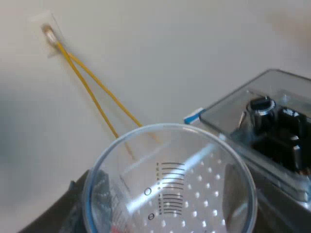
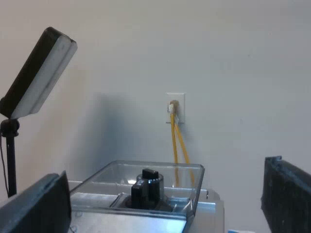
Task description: Pour the beans into the coffee machine
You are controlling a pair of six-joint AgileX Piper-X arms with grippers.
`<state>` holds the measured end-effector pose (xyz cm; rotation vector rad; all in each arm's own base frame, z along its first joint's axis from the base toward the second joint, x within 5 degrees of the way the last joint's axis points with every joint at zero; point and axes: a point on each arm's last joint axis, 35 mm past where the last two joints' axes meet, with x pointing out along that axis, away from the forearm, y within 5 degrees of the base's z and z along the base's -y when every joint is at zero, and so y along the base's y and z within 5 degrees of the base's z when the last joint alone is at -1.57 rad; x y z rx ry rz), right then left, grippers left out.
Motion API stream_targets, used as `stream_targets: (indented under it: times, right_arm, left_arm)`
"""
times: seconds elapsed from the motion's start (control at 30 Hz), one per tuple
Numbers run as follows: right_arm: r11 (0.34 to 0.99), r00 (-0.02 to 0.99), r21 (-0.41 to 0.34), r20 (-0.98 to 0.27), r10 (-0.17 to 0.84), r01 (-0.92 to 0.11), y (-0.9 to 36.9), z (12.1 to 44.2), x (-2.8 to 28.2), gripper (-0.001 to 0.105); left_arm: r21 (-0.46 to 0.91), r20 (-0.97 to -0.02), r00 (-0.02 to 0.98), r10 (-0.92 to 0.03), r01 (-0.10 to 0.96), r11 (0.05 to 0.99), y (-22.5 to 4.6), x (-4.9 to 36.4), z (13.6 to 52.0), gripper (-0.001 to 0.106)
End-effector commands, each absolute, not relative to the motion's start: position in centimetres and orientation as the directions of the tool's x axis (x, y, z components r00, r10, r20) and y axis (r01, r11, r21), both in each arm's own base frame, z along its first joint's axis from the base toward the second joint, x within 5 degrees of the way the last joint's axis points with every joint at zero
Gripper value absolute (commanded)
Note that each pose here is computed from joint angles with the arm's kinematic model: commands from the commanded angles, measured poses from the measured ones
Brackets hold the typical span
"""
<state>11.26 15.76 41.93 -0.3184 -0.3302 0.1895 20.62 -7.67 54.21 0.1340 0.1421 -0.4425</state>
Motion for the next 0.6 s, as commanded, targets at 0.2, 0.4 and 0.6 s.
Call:
stream_targets:
  times: [0.2,0.4,0.6]
  right_arm:
    - [0.927,0.933,-0.351,0.274,0.233,-0.128,15.6,42.1,11.2,0.081]
    - [0.923,0.93,-0.359,0.273,0.245,-0.137,15.7,42.1,11.2,0.081]
    - [0.911,0.91,-0.372,0.288,0.297,-0.179,15.8,42.1,11.1,0.081]
  left_arm:
    - [0.192,-0.172,0.909,-0.379,0.409,0.892,-10.4,23.7,55.1,0.005]
    - [0.198,-0.171,0.913,-0.371,0.4,0.895,-11.2,25.6,55.7,0.005]
    - [0.209,-0.198,0.91,-0.364,0.402,0.892,-12.2,27.9,55.9,0.005]
